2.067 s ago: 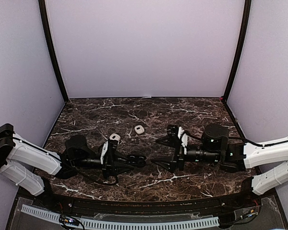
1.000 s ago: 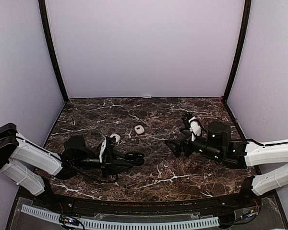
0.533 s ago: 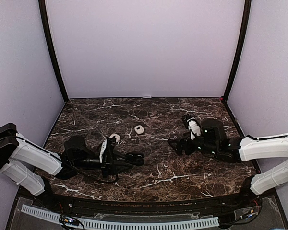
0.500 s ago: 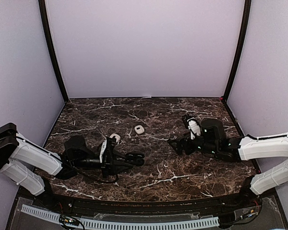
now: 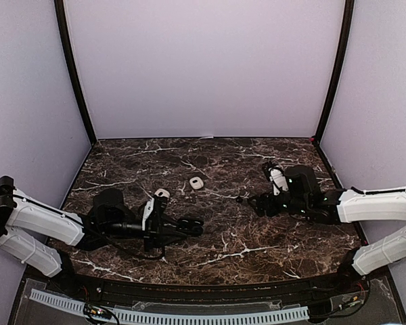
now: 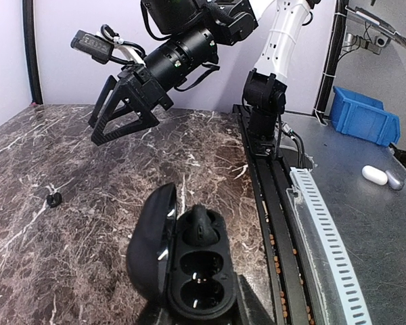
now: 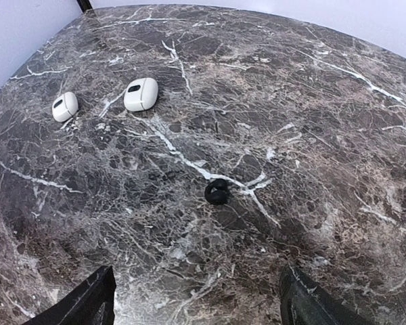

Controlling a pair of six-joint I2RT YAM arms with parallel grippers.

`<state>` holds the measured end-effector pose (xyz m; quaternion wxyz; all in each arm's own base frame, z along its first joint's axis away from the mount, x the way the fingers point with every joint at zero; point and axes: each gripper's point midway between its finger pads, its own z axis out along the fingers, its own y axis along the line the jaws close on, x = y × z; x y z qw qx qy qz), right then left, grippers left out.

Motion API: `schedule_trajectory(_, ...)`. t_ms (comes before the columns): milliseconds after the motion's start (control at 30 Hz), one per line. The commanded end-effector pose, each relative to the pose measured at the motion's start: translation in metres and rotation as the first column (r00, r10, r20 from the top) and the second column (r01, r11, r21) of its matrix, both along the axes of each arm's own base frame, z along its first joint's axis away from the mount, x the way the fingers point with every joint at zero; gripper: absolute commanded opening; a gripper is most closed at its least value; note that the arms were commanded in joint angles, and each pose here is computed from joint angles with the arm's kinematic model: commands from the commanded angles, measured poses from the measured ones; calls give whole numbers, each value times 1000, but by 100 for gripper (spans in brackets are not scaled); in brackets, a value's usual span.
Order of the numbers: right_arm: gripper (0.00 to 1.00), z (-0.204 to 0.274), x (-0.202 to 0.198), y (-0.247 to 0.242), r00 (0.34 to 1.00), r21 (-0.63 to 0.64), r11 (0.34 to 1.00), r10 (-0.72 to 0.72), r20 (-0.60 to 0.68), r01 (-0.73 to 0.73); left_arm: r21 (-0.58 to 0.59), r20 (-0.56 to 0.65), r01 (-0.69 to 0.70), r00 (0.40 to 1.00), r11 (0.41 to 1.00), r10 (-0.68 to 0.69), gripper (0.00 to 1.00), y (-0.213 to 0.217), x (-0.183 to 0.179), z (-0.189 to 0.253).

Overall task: Insert the wireless bluetooth earbuds into the charging case
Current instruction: Pick up the left earbud from the center of the board.

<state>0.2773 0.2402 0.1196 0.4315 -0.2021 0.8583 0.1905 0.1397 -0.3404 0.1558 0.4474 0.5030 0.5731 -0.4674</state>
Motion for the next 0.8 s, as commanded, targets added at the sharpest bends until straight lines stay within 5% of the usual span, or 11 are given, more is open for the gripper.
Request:
schedule_trajectory(0, 80, 11, 10, -7, 999, -12, 999, -40, 8, 40, 3, 63, -26, 998, 1000, 26, 16, 1, 7, 9)
schedule_trajectory(467, 67, 17, 18, 8, 998, -1, 1000, 18, -63, -18, -7, 126, -38, 991, 999, 39, 16, 11, 3, -12)
schedule_trajectory(767, 69, 3, 24, 15, 994, -54, 997, 46, -94, -51, -6, 127, -30, 991, 1000, 31, 18, 10, 2, -10)
